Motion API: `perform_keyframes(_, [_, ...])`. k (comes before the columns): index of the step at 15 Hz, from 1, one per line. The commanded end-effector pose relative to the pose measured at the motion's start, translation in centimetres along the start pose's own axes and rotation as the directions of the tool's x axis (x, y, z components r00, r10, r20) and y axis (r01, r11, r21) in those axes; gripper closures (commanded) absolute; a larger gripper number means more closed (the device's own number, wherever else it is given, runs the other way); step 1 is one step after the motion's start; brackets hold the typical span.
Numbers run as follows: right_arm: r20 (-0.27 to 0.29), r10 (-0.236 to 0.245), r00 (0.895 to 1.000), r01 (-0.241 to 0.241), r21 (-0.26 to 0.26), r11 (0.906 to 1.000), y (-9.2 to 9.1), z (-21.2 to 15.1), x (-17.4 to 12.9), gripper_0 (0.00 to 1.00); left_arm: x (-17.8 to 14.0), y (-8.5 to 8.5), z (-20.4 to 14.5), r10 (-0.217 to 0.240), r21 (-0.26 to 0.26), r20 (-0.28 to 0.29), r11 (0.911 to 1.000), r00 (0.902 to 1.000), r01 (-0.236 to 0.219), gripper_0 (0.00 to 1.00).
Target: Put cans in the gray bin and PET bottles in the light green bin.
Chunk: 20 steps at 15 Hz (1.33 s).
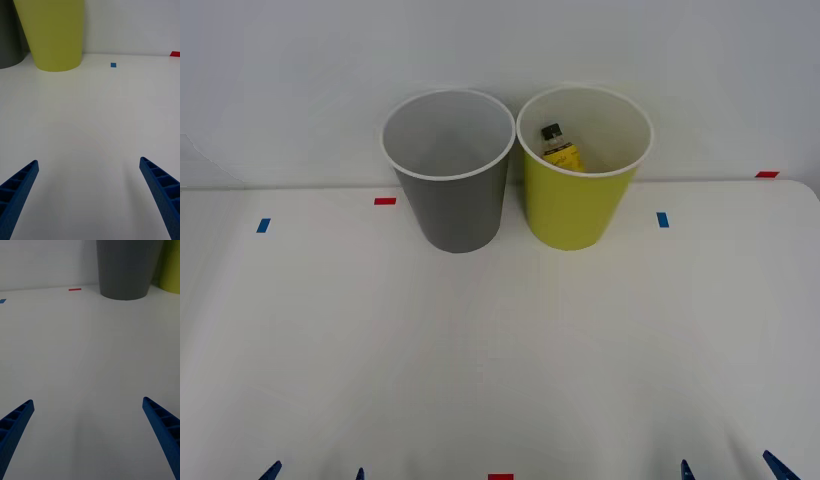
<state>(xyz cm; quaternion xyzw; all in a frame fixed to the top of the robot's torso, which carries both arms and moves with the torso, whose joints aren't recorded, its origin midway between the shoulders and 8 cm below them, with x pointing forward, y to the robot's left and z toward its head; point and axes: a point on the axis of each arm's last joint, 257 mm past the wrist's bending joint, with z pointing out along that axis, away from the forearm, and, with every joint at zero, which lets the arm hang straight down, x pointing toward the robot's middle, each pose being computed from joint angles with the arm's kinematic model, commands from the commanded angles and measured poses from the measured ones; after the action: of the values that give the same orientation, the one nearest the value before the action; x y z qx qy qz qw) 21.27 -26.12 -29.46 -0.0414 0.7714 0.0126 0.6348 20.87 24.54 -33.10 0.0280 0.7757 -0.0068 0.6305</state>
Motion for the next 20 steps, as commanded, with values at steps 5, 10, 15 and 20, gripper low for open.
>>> perform_keyframes(5, [0.0,0.0,1.0,0.0,0.0,1.0,0.0,0.0,0.0,0.07,0.0,0.0,0.0,0.0,0.0,0.0,1.0,1.0,0.0,0.0])
perform_keyframes(10, [0.0,0.0,1.0,0.0,0.0,1.0,0.0,0.0,0.0,0.07,0.0,0.0,0.0,0.0,0.0,0.0,1.0,1.0,0.0,0.0])
perform_keyframes(15, [0.0,0.0,1.0,0.0,0.0,1.0,0.0,0.0,0.0,0.07,0.0,0.0,0.0,0.0,0.0,0.0,1.0,1.0,0.0,0.0])
perform_keyframes(20, [0.0,0.0,1.0,0.0,0.0,1.0,0.0,0.0,0.0,0.06,0.0,0.0,0.0,0.0,0.0,0.0,1.0,1.0,0.0,0.0])
